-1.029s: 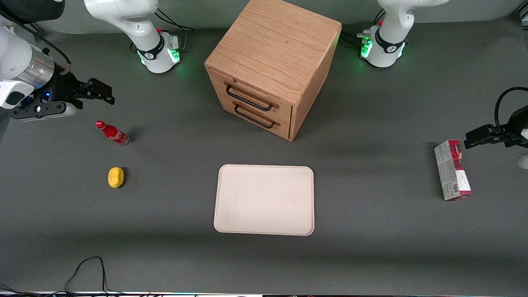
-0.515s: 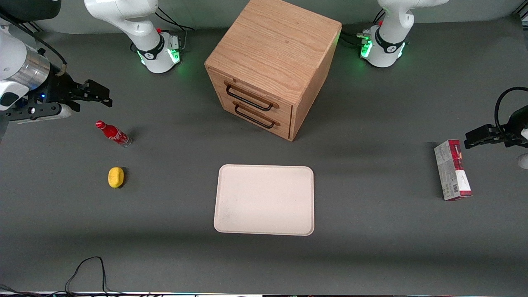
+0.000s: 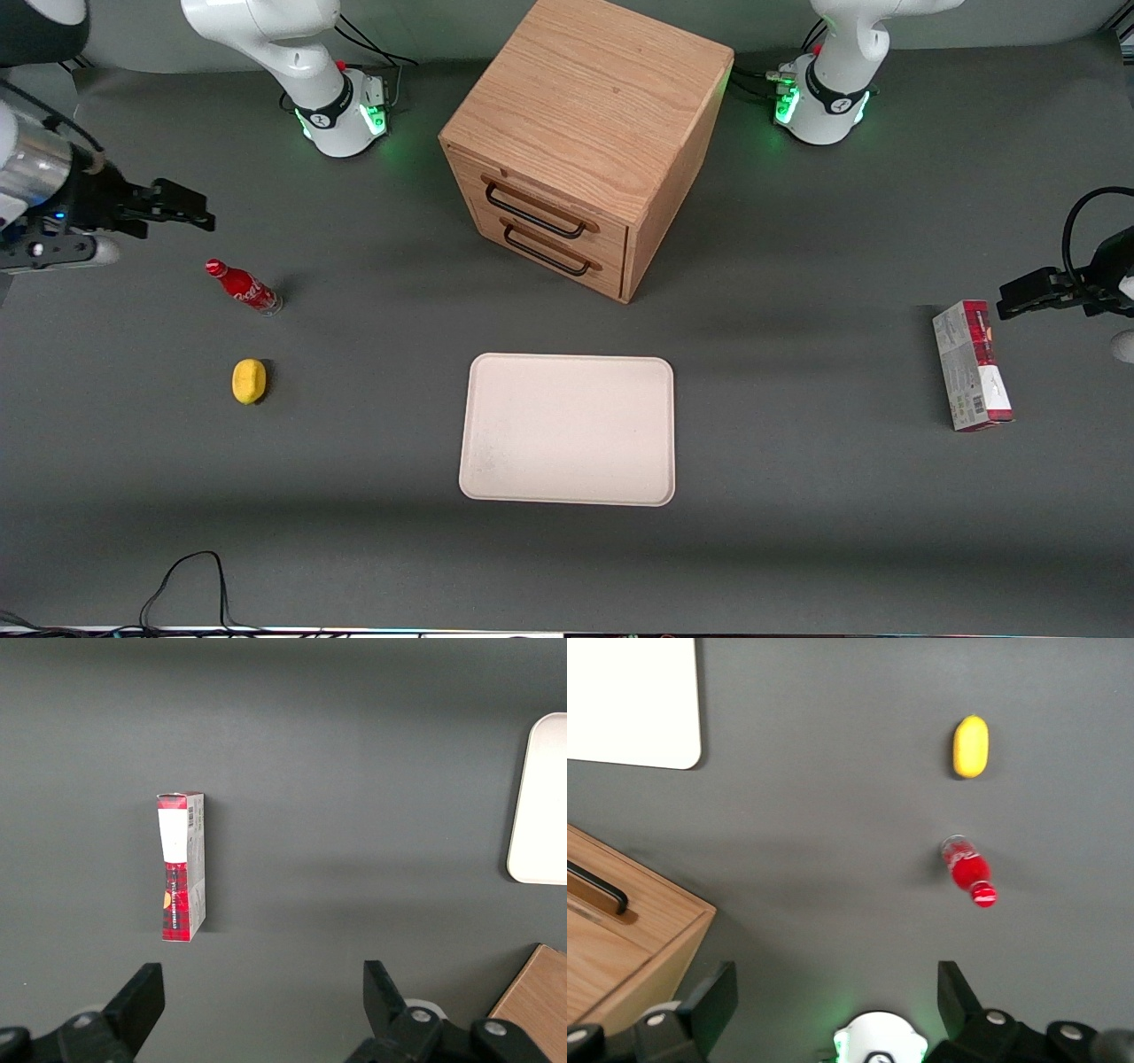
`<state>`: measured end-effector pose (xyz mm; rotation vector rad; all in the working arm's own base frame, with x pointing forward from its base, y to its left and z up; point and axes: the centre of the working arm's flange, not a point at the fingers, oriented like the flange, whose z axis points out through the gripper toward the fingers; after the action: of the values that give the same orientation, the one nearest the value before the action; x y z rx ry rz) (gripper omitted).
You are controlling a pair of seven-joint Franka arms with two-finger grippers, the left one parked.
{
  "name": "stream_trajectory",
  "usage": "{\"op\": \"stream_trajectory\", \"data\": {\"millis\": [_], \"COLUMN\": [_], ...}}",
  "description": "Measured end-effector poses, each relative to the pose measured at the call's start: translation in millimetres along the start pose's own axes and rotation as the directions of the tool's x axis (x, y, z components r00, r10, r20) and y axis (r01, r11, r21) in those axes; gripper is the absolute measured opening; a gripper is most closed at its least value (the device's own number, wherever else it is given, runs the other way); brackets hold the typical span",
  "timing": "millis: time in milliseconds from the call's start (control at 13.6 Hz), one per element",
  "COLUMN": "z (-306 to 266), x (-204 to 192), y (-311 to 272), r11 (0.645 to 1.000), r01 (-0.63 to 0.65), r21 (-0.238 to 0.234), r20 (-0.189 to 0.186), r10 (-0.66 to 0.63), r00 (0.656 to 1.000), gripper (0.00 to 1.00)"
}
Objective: Place coke bottle on tray
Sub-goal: 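Move the open right gripper over the red Coca-Cola bottle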
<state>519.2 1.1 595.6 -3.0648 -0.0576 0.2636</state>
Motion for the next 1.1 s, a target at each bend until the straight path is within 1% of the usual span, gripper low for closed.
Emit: {"op": "stream_trajectory", "data": {"millis": [147,294,441,662,735,956,1103], "z": [-1,1,3,20,31,87,127], "x": [-4,-9,-10,-15,-16,-22,-27], "y": [45,69,70,68,70,78,93], "r11": [1.0,1.0,0.999,0.999,0.998,0.998,0.998], "r01": [0.011,0.015,0.018,0.029,0.035,0.05,0.054], "r21": [-0.02,-0.022,-0.034,-0.043,-0.047,-0.045,-0.035], "r20": [0.008,0.022,0.03,0.062,0.067,0.044,0.016], "r10": [-0.011,-0.015,-0.017,-0.026,-0.032,-0.048,-0.054], "r00": [1.0,1.0,0.999,0.998,0.997,0.998,0.998], "gripper": [1.0,1.0,1.0,1.0,1.0,1.0,1.0]}}
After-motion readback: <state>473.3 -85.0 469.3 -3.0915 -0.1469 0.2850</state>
